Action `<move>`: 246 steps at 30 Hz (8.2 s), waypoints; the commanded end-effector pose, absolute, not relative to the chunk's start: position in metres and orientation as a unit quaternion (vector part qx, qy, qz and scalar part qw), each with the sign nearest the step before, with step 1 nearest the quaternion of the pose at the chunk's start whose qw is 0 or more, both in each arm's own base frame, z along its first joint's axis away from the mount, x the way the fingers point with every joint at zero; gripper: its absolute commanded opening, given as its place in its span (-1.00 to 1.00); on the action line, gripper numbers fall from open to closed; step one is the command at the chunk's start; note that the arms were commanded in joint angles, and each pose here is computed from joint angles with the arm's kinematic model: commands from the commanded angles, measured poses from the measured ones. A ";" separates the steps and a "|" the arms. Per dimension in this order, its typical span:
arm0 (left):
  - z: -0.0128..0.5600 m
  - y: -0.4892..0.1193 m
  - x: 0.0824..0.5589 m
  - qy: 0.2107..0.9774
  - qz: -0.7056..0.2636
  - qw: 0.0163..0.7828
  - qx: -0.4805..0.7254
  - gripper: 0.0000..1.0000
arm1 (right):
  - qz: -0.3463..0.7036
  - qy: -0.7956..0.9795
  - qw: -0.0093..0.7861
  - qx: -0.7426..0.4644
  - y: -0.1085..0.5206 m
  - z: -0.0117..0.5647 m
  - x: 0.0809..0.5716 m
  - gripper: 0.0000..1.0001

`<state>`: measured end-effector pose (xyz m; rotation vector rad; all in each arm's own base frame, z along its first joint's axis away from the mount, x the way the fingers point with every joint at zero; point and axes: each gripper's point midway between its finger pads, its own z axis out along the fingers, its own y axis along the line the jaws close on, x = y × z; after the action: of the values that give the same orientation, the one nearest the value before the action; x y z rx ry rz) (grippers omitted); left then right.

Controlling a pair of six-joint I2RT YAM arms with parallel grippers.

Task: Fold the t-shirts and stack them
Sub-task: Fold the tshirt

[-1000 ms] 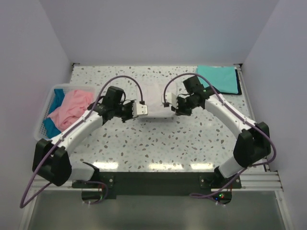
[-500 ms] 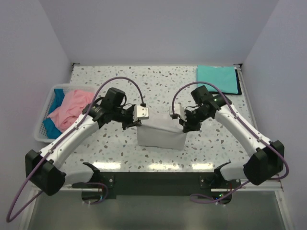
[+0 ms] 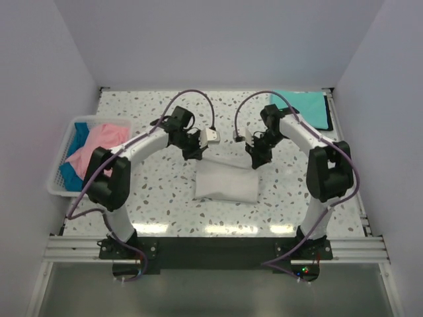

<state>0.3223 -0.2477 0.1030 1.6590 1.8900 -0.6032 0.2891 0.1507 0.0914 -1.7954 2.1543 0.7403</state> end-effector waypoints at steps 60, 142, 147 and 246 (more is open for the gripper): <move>0.070 -0.328 0.283 0.677 -0.275 0.322 0.602 0.04 | 0.399 0.829 0.023 -0.393 0.264 0.027 0.310 -0.57; 0.084 -0.230 0.288 0.822 -0.300 0.211 0.436 0.20 | 0.317 0.792 0.002 -0.521 0.196 0.109 0.321 0.51; 0.075 -0.231 0.309 0.841 -0.278 0.212 0.412 0.25 | 0.320 0.786 -0.003 -0.528 0.191 0.102 0.308 0.52; 0.021 -0.235 0.269 0.883 -0.243 0.138 0.378 -0.09 | 0.328 0.883 -0.076 -0.327 0.199 0.039 0.246 0.42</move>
<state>0.2374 -0.2283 0.0240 1.1260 2.5931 -0.7808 0.2302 0.1870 0.0509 -1.1599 2.9369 1.0733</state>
